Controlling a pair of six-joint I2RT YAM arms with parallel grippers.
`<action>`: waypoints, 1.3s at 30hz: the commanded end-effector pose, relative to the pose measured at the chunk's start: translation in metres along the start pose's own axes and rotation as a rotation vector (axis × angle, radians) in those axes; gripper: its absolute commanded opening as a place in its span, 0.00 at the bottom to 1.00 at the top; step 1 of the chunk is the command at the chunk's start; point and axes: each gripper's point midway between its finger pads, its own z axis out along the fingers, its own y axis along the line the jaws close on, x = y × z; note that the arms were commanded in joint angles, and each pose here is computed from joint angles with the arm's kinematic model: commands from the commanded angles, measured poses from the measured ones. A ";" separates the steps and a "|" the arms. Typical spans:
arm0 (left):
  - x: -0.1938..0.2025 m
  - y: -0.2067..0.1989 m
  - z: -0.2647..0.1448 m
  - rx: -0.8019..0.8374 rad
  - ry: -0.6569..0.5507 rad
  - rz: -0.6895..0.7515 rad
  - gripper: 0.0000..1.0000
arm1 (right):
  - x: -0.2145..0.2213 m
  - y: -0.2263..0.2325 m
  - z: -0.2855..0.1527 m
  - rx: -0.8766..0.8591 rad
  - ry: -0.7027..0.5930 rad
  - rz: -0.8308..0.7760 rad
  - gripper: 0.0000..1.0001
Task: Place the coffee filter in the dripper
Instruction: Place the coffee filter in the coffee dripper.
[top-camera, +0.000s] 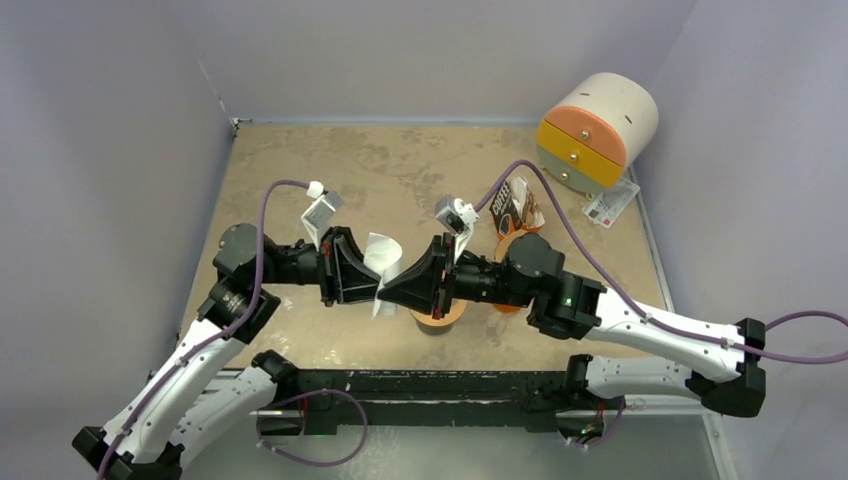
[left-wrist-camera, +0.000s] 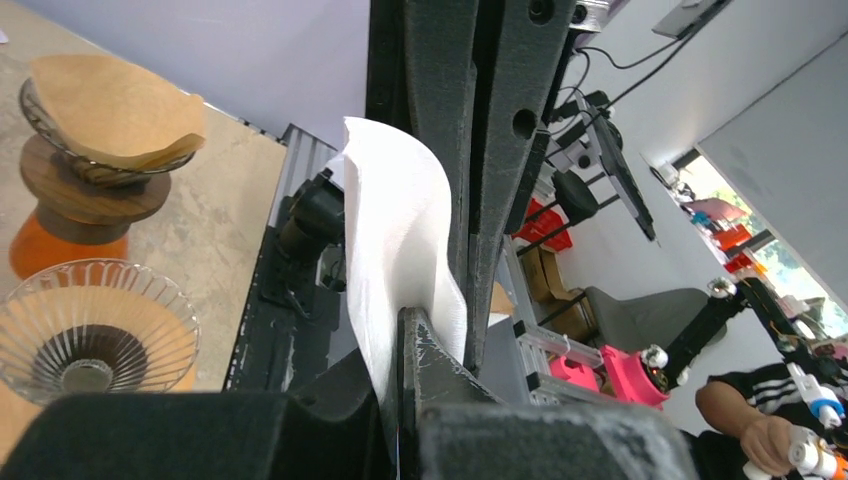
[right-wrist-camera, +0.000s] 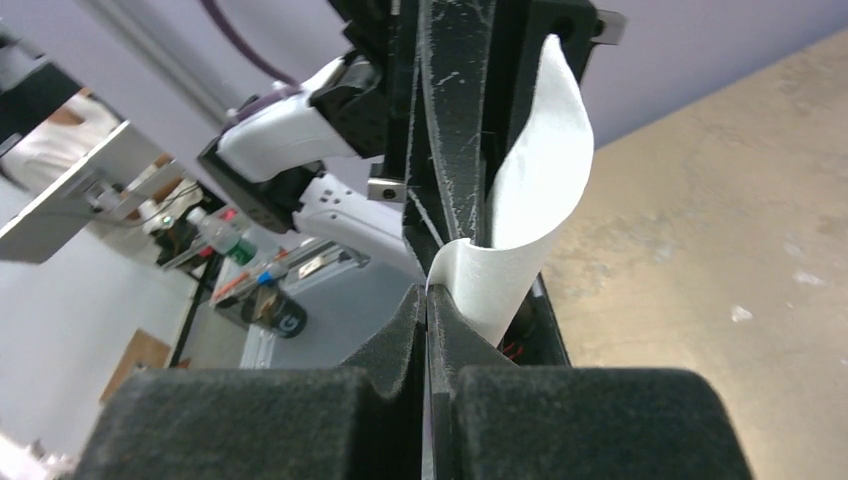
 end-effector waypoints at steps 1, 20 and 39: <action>-0.001 -0.030 -0.003 0.087 0.026 0.088 0.00 | 0.013 -0.092 -0.007 0.450 0.007 -0.042 0.00; 0.006 -0.012 -0.006 -0.025 0.060 0.093 0.00 | 0.013 -0.072 -0.031 0.419 0.015 0.011 0.11; 0.004 -0.018 -0.007 -0.004 0.084 0.127 0.00 | 0.012 -0.047 -0.089 0.356 -0.044 0.015 0.31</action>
